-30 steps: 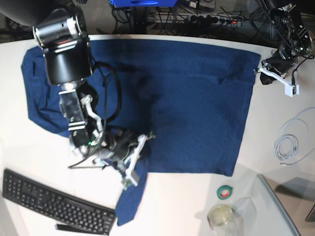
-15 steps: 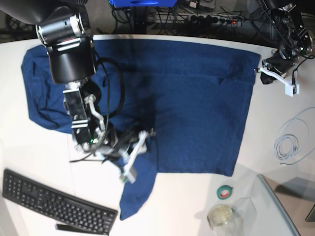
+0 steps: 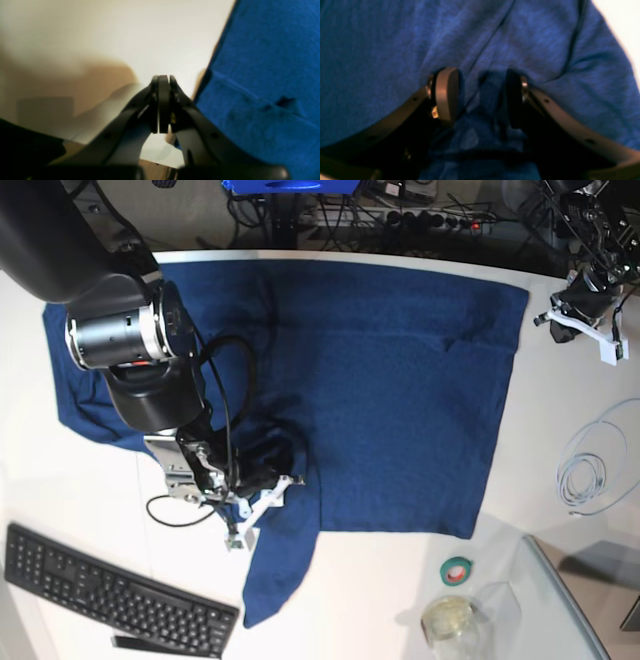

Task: Layout the t-shirt on the table in an organized manner, then fold the t-shirt properly
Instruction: 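Lower the sleeve onto the shirt middle with the right gripper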

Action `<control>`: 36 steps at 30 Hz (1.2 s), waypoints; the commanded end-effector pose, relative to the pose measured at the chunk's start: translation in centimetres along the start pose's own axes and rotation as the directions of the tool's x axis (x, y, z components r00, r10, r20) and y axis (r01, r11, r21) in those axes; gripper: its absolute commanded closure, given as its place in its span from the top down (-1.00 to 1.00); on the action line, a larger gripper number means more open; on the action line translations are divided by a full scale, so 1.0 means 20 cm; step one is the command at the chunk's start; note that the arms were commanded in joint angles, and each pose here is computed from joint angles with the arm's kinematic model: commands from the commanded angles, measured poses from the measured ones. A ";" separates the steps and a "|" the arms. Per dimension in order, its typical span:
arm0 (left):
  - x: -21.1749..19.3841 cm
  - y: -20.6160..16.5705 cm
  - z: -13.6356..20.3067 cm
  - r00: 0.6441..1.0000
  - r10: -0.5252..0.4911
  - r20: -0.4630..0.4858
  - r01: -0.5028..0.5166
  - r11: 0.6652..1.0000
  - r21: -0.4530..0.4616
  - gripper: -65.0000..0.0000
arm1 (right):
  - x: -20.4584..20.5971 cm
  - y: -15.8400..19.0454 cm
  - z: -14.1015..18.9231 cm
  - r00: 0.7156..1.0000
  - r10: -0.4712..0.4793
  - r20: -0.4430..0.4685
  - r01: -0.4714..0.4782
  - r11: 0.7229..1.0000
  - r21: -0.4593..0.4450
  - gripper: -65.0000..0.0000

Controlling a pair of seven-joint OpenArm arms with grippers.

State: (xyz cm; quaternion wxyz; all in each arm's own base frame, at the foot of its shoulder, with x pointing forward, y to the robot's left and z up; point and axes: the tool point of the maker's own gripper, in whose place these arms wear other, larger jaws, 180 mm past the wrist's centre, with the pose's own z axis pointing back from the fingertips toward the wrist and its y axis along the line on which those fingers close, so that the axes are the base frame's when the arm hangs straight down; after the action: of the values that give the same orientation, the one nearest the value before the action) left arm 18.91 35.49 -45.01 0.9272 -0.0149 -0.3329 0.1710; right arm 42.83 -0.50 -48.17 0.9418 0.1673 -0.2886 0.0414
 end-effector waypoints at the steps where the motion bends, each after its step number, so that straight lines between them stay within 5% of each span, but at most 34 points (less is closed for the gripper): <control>1: 0.08 0.02 0.03 0.999 -0.011 0.048 0.011 1.000 0.001 -1.00 | 0.13 0.03 0.02 0.999 0.006 0.053 -0.006 1.000 0.009 -0.10; 8: 0.06 0.04 0.03 0.999 -0.009 0.038 0.008 1.000 0.007 -1.00 | 0.18 0.04 0.02 0.993 -0.085 0.082 0.083 0.996 0.036 -0.11; 36: 0.08 0.02 0.02 0.999 -0.011 0.045 0.011 1.000 0.000 -1.00 | 0.11 0.07 0.01 0.995 -0.092 0.045 0.090 0.995 0.045 -0.20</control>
State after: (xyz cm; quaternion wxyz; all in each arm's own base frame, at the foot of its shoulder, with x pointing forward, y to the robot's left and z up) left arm 18.89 35.54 -44.94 0.9262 -0.0159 -0.3349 0.1725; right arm 42.30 0.07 -48.45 0.9419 0.1919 -0.2756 -0.0021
